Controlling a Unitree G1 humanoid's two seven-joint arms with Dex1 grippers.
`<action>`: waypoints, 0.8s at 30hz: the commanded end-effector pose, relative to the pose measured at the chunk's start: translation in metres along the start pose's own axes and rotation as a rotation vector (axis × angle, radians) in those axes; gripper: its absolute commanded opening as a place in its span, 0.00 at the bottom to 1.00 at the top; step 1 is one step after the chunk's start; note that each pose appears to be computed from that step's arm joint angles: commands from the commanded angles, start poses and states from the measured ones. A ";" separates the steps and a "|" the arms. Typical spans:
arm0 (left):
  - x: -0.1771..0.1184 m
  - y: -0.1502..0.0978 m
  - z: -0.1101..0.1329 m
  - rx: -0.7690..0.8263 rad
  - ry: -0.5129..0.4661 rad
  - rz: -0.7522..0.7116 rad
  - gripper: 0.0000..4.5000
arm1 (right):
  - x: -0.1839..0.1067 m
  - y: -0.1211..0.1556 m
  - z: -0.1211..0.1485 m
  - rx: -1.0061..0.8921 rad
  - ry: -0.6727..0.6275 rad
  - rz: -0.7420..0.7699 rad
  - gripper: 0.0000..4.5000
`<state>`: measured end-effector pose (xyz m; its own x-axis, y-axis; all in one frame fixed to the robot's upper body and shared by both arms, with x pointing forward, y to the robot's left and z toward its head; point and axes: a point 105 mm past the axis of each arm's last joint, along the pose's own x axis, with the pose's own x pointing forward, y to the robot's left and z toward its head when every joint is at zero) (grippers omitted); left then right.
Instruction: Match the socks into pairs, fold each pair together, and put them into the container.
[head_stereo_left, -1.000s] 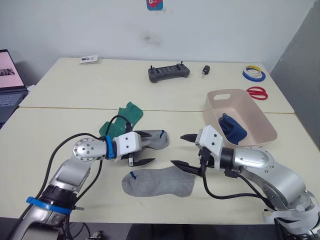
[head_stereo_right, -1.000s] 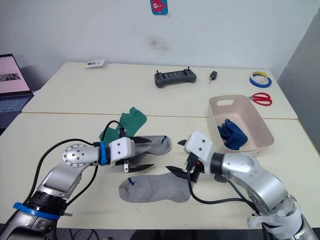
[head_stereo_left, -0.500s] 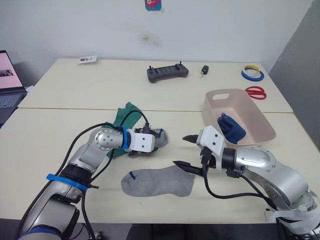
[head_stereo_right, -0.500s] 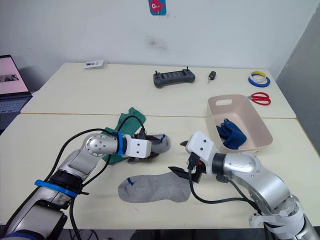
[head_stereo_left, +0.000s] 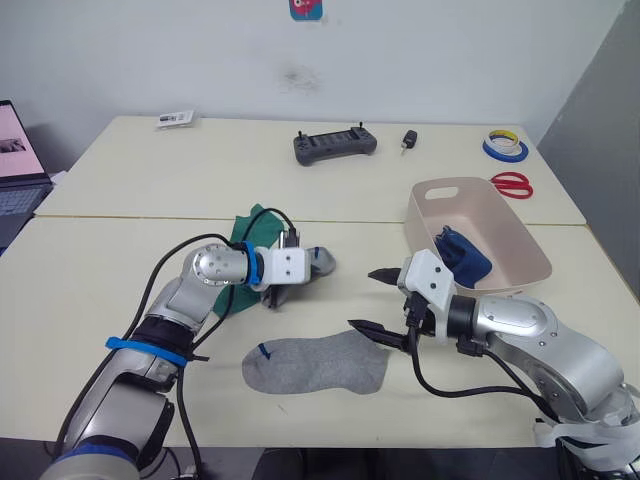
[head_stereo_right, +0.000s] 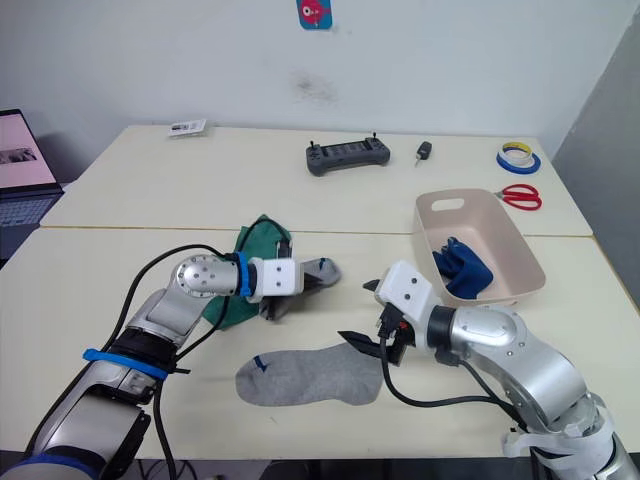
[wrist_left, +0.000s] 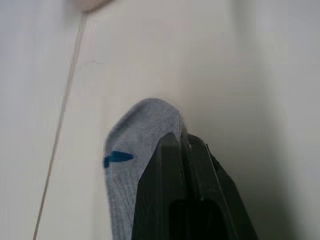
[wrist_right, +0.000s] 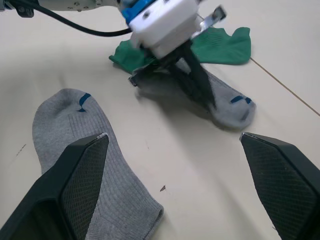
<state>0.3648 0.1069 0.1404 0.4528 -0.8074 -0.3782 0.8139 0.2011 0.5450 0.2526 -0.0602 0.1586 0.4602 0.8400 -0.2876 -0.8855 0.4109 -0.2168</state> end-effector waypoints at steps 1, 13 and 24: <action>-0.001 0.018 0.050 -0.215 -0.199 0.053 0.00 | -0.008 0.000 0.009 -0.030 -0.032 -0.016 1.00; -0.009 0.047 0.083 -0.803 -0.676 0.337 0.00 | -0.015 -0.004 -0.001 -0.025 -0.008 -0.064 1.00; -0.029 0.012 -0.011 -1.018 -0.535 0.667 0.00 | -0.005 -0.005 -0.003 -0.049 -0.009 -0.061 1.00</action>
<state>0.3664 0.1346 0.1313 0.8576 -0.4945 0.1412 0.5055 0.7601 -0.4083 0.2542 -0.0708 0.1483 0.5060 0.8087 -0.2999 -0.8606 0.4505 -0.2374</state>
